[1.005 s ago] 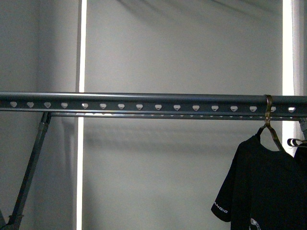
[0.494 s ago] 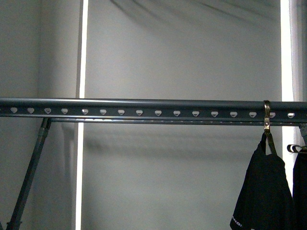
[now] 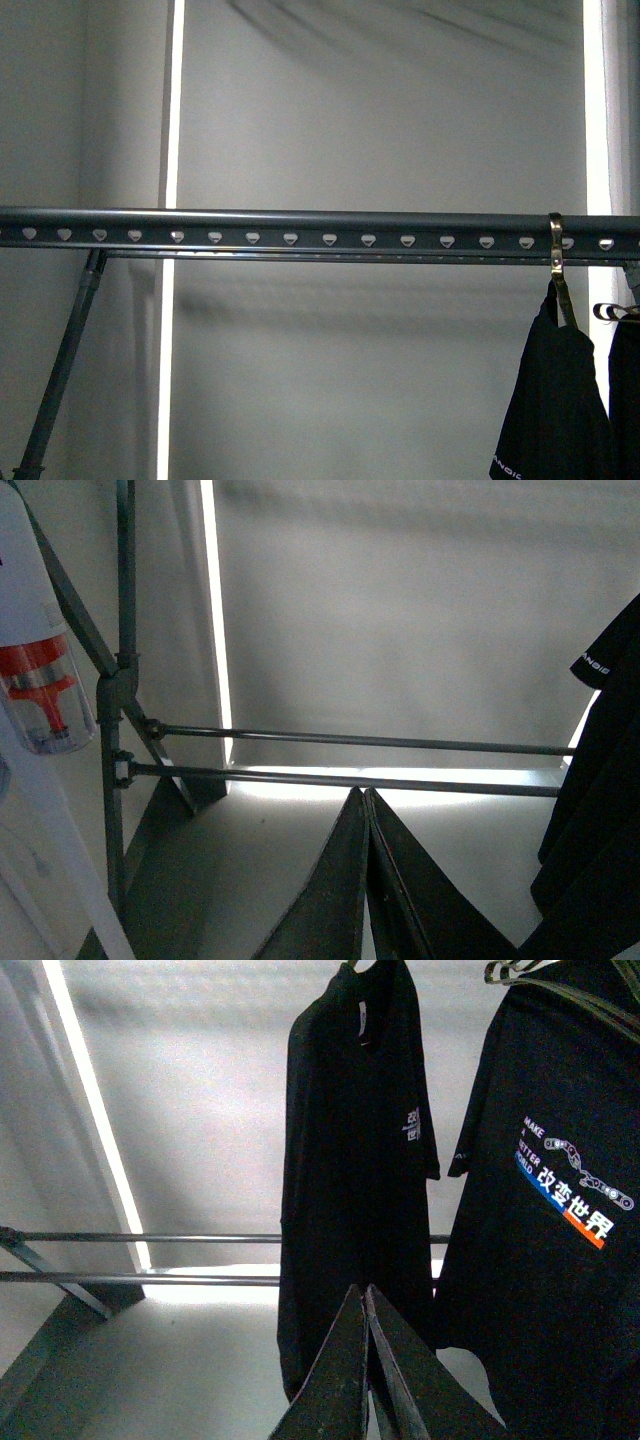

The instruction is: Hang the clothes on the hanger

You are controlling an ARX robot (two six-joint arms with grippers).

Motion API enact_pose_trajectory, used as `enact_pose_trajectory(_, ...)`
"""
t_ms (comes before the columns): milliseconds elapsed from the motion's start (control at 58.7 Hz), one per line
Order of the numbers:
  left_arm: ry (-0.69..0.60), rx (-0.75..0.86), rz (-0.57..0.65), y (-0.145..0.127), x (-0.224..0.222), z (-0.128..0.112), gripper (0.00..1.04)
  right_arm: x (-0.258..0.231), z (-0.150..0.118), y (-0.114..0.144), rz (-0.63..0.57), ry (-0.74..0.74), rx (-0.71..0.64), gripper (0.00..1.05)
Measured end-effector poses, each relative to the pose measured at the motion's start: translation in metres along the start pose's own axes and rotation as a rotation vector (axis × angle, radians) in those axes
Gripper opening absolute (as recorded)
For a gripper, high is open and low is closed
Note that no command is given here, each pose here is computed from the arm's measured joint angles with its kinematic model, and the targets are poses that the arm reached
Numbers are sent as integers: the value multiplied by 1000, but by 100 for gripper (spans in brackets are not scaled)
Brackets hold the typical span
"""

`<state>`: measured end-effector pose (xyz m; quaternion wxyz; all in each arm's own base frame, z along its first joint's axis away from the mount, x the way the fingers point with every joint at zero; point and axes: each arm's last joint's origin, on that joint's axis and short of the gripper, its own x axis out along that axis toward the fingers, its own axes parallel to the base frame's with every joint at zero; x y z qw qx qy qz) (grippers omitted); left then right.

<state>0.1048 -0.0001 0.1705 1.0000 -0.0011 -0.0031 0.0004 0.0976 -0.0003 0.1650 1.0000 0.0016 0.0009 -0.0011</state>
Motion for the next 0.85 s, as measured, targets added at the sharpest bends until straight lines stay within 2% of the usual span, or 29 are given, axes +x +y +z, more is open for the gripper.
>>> enact_pose_trajectory(392,-9,0,-2,0,-8,-1,4,0,0,0,0,0,-1,3)
enact_pose_trajectory(613,-9,0,-2,0,-8,-1,39,0,0,0,0,0,-2,39)
enact_pose_trajectory(664,-9,0,-2,0,-8,-1,52,0,0,0,0,0,-2,49)
enact_pose_trajectory(851,-9,0,-2,0,-8,-1,82,0,0,0,0,0,-2,81)
